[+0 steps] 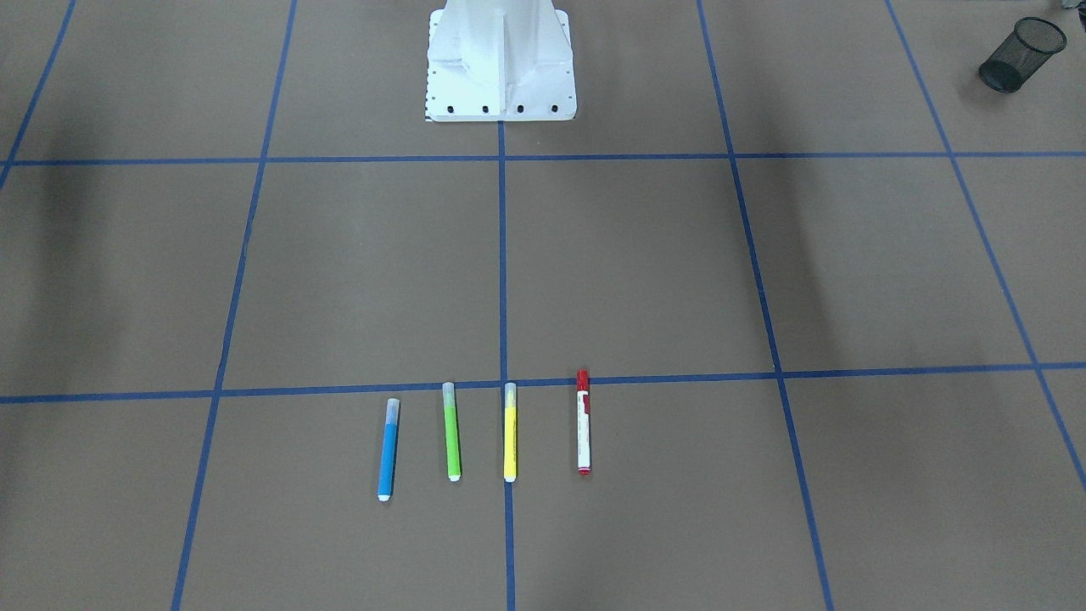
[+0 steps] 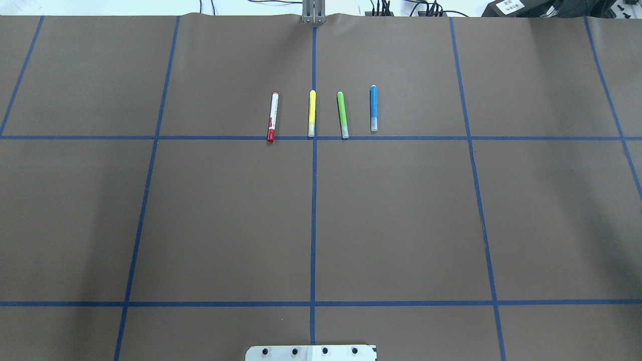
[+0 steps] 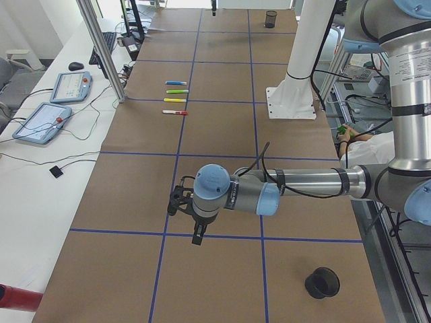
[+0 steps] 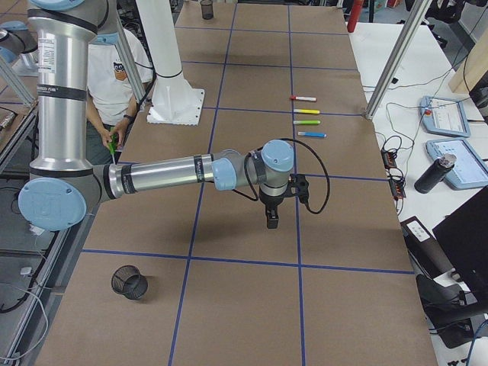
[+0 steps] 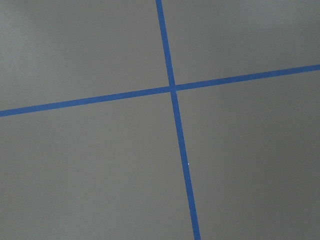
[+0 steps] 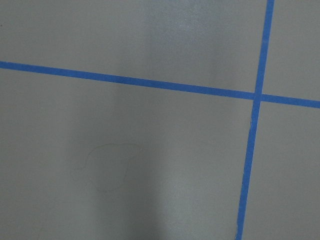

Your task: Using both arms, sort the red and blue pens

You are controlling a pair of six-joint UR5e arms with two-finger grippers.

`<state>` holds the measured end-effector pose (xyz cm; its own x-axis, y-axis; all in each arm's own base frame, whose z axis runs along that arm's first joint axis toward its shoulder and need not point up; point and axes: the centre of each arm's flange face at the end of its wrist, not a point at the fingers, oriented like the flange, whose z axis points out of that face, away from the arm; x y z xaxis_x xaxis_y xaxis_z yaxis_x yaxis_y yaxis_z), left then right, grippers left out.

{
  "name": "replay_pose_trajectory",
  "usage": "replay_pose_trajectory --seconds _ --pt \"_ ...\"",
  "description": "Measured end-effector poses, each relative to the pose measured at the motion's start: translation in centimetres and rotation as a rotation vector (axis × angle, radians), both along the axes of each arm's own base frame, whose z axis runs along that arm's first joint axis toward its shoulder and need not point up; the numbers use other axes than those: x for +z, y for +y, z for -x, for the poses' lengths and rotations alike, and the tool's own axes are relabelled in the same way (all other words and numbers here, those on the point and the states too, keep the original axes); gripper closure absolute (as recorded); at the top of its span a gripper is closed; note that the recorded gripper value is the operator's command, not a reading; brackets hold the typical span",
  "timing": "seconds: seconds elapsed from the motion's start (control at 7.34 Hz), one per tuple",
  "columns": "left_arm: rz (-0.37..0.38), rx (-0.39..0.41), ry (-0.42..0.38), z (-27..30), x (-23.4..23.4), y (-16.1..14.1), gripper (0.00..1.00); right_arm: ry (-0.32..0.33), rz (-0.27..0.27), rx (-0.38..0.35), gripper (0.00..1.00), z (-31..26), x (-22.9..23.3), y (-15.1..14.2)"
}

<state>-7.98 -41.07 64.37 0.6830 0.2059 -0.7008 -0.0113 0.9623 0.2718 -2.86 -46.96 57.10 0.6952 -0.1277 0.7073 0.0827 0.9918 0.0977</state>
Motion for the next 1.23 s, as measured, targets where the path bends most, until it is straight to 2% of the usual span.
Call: replay_pose_trajectory --seconds 0.27,0.54,0.82,0.95,1.23 --pt "-0.041 0.002 0.000 -0.3 0.3 0.6 0.00 -0.012 -0.017 -0.006 0.00 0.0 0.3 0.2" --pt "-0.007 -0.015 0.011 -1.0 0.5 0.4 0.00 -0.021 -0.045 -0.012 0.00 0.5 1.6 0.2" --pt "0.043 -0.040 0.030 -2.6 0.0 -0.1 0.00 -0.032 -0.086 -0.050 0.00 2.4 2.4 0.0" --pt "0.045 -0.032 0.038 -4.1 -0.8 -1.1 0.00 -0.041 -0.111 -0.073 0.00 3.6 2.2 0.1" --pt "0.027 0.010 0.056 -8.8 -4.3 -4.8 0.01 -0.049 -0.126 -0.080 0.00 4.6 1.8 0.0"
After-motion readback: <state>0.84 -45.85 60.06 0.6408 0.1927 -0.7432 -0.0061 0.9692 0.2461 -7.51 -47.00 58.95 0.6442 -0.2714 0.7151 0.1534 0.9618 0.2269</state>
